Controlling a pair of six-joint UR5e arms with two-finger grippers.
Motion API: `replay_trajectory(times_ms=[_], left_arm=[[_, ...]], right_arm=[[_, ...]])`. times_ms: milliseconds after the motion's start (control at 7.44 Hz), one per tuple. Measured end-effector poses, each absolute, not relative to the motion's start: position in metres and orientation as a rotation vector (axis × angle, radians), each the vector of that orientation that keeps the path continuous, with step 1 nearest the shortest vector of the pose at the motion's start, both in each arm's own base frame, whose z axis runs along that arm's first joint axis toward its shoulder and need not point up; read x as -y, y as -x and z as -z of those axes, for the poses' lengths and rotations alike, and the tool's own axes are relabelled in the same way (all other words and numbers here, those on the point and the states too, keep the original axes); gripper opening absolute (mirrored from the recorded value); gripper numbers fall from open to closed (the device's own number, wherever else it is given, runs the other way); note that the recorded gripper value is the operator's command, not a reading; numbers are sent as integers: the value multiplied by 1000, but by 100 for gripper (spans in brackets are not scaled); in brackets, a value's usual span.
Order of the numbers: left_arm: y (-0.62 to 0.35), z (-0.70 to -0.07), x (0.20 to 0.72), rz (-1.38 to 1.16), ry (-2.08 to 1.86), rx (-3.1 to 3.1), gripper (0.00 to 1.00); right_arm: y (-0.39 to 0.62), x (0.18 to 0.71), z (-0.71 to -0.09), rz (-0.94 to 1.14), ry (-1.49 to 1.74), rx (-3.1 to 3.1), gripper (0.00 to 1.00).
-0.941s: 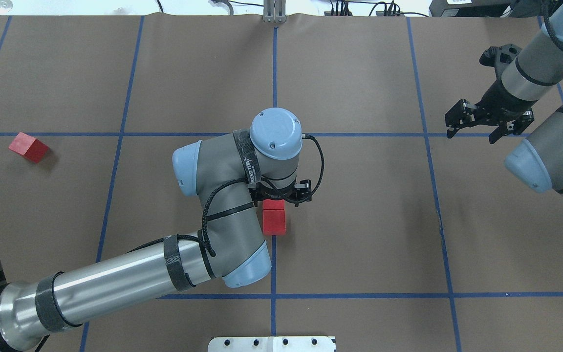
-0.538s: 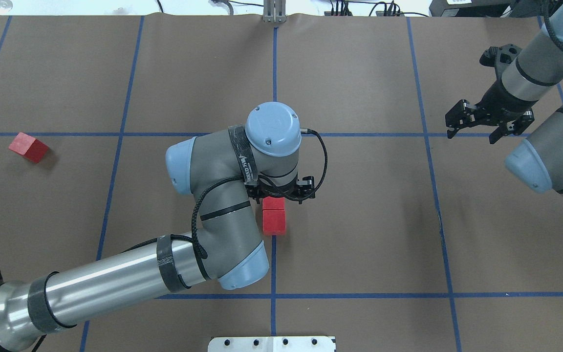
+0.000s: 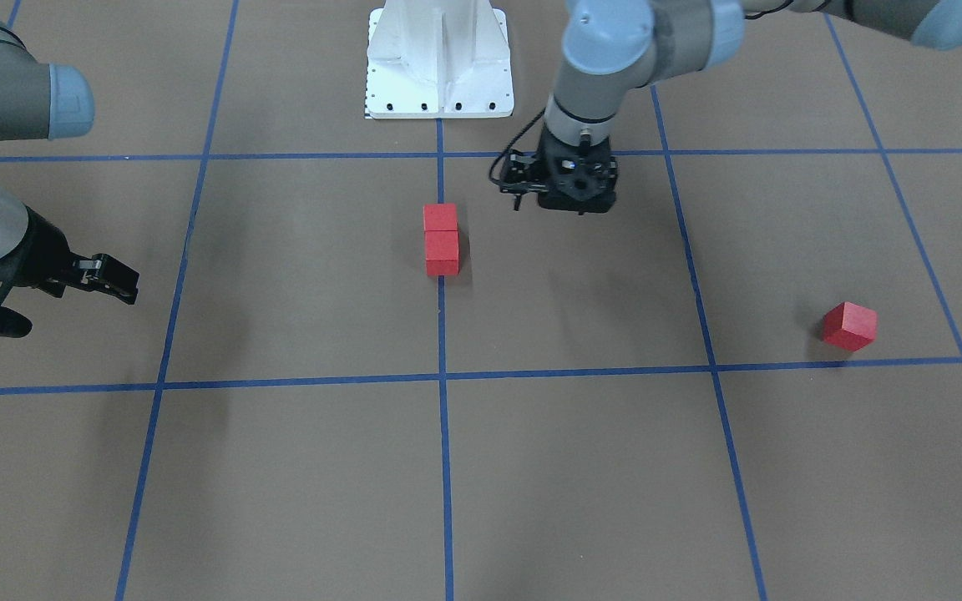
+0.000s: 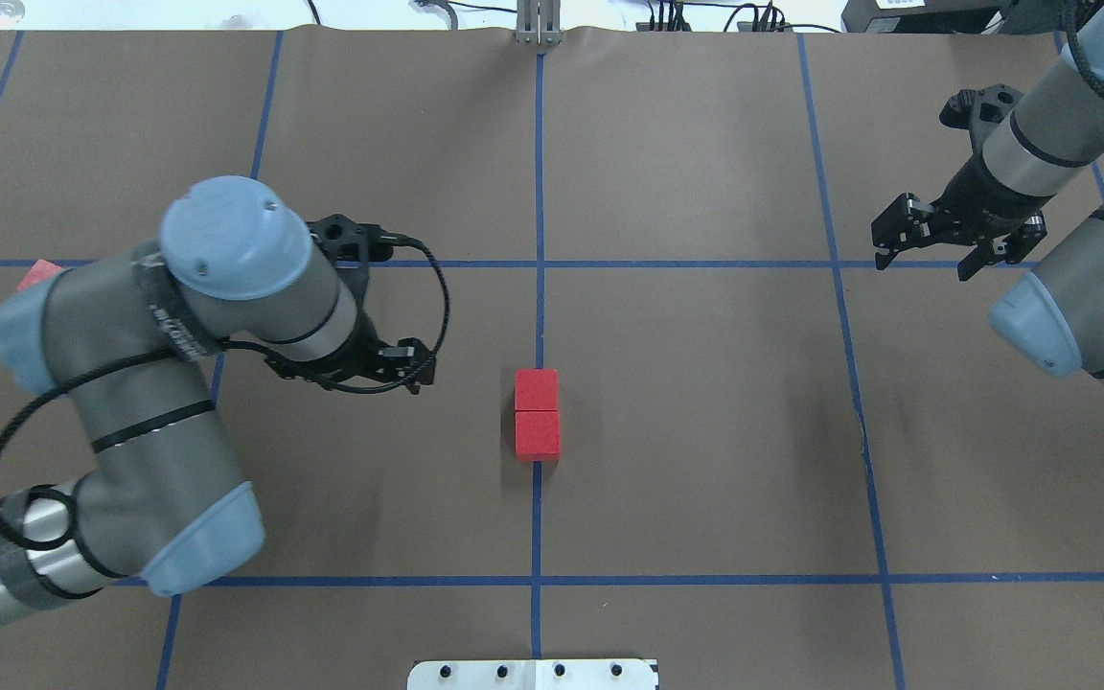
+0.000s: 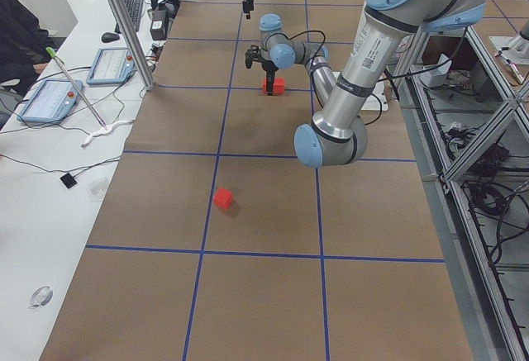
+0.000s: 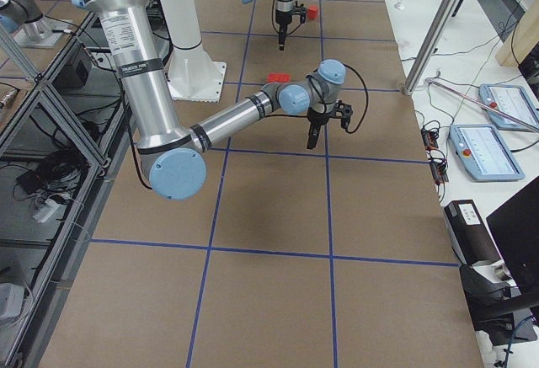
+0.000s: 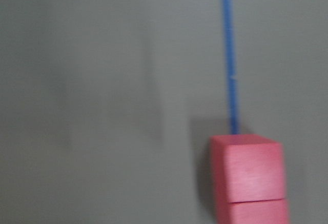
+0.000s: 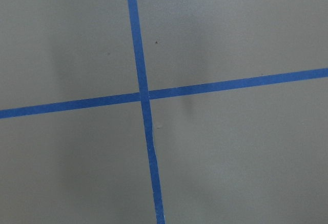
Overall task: Form red blocks into L shape at center
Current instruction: 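Move the left gripper to the far red cube and lower onto it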
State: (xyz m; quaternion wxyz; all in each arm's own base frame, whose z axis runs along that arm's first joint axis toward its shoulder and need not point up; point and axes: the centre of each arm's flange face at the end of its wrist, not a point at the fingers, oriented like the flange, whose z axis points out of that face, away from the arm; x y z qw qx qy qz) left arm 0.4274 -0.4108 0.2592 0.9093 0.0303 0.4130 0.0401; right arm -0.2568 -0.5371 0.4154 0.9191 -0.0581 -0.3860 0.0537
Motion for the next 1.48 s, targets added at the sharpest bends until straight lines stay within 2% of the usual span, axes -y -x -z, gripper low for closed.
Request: replay_trajectory(times_ms=[269,672,1075,1479], left_arm=[[-330,-348,437,-225,-141,-806,100],[-208,-468,521,-409,-214,-711,100],[-182,-535,584,-446,-243,-685,100],[-194,-568,594,-457,-195,-724,100]], right_arm=[[256,536,-413,-111,116,796,100],[256,535,-410,-110,112,800,100],[256,534,-406,-106,107,804,100],[260,532,-405,-98,108,807,100]])
